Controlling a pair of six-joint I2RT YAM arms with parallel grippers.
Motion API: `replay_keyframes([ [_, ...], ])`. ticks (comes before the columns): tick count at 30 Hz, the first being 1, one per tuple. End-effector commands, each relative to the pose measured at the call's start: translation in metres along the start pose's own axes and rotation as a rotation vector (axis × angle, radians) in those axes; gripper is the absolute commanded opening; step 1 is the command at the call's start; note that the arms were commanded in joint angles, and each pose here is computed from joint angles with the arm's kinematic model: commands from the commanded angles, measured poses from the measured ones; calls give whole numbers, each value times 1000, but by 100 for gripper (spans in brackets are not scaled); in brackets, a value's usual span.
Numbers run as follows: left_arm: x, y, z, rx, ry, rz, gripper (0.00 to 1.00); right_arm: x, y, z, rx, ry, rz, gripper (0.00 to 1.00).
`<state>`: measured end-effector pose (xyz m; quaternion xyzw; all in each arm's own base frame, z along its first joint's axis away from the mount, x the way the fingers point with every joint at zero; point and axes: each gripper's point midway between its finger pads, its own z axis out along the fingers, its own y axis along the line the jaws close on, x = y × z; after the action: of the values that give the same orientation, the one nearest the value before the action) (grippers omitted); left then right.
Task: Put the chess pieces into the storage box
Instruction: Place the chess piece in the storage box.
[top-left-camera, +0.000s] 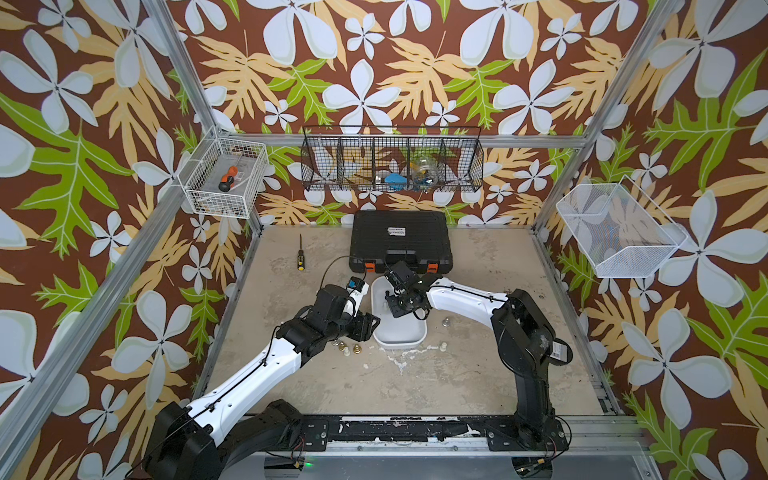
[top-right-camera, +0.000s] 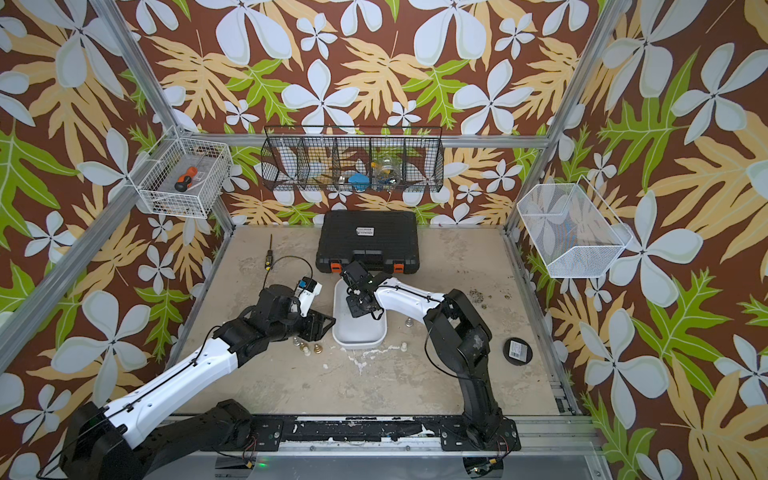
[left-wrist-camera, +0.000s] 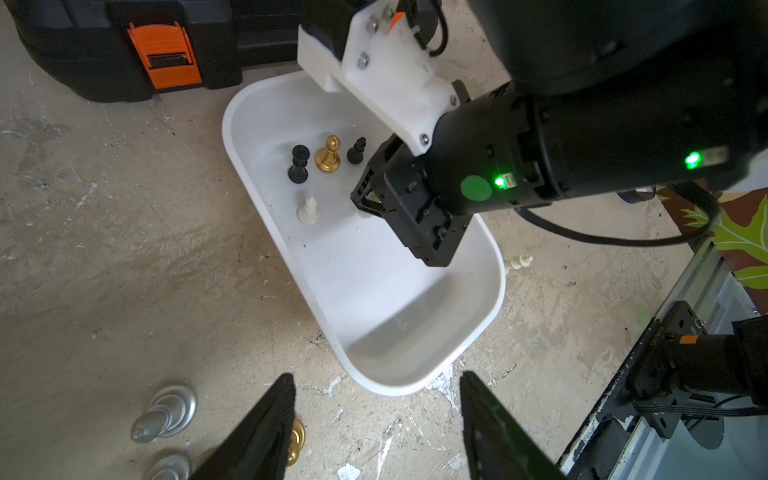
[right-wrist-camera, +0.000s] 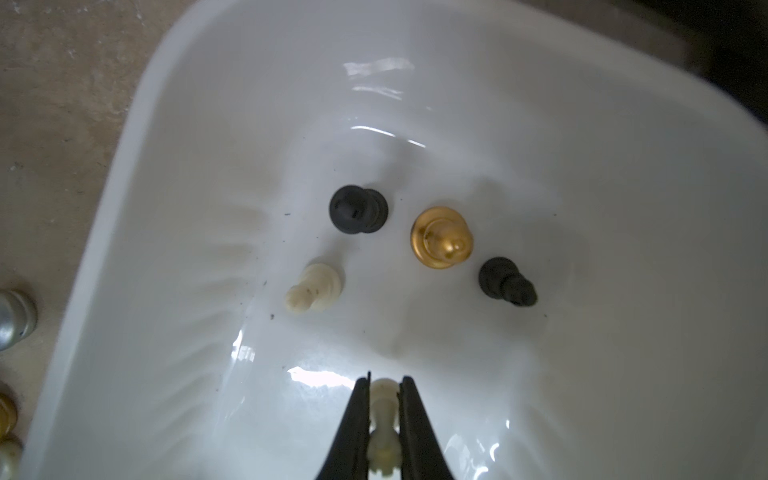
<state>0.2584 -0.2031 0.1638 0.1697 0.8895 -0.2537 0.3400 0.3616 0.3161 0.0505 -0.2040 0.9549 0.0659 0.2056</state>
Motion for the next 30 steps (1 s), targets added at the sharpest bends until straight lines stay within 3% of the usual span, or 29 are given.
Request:
replay_keyframes([
  [1, -5, -3, -1, 14, -20, 12, 65, -7, 0, 4, 10, -25, 0, 10],
  [30, -5, -1, -1, 4, -20, 13, 65, -12, 0, 26, 50, -20, -15, 12],
])
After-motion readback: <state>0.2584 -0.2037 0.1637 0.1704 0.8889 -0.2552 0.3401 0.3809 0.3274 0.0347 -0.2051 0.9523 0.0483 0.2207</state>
